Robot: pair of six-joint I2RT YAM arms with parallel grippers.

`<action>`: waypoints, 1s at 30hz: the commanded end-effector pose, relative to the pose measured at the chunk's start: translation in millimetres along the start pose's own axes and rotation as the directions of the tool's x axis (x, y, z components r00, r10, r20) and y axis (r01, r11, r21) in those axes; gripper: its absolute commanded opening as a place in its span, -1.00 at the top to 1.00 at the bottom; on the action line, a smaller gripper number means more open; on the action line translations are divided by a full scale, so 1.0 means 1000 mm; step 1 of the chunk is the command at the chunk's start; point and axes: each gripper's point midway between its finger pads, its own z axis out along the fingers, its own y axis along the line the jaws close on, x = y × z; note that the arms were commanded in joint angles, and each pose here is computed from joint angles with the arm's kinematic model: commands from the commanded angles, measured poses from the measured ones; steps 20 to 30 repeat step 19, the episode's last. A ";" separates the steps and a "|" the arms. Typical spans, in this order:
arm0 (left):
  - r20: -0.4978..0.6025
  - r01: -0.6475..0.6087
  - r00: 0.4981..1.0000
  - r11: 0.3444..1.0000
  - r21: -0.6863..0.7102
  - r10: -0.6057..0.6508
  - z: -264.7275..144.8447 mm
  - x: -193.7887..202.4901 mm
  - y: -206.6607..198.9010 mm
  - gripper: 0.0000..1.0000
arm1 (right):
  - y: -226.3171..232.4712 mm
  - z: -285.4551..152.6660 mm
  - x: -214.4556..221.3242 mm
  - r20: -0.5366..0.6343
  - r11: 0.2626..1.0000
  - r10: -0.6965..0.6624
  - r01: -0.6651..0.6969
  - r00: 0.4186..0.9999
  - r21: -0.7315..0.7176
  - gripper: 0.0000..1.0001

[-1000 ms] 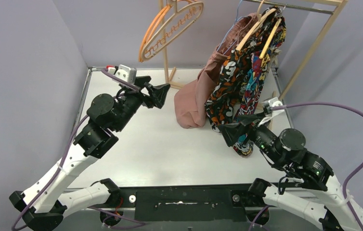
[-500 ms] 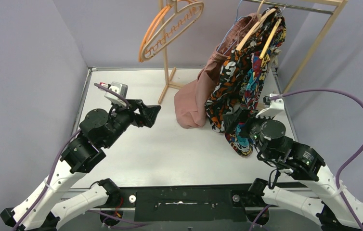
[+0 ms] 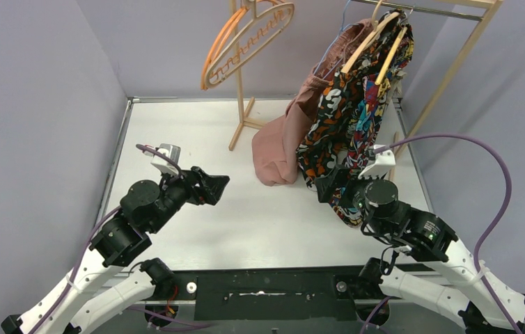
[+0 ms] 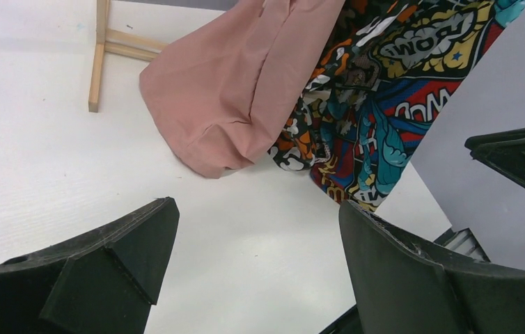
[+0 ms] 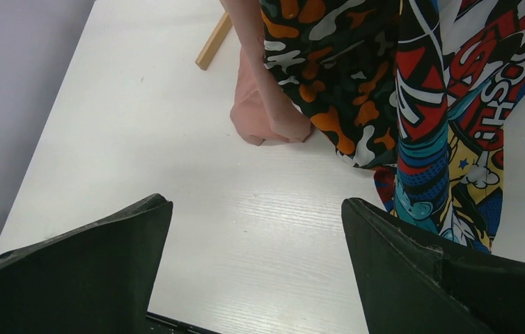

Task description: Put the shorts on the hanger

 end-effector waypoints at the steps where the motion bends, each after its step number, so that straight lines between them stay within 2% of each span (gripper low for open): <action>1: 0.101 0.032 0.994 0.998 0.046 -0.037 -0.006 -0.024 -0.010 -0.73 | 0.007 -0.003 -0.018 0.075 0.998 0.054 -0.051 0.996 -0.039 -0.95; 30: 0.084 -0.007 0.996 0.999 0.047 0.003 -0.003 -0.028 -0.014 -0.74 | 0.004 -0.016 -0.037 0.132 0.997 0.070 -0.064 0.989 -0.050 -0.95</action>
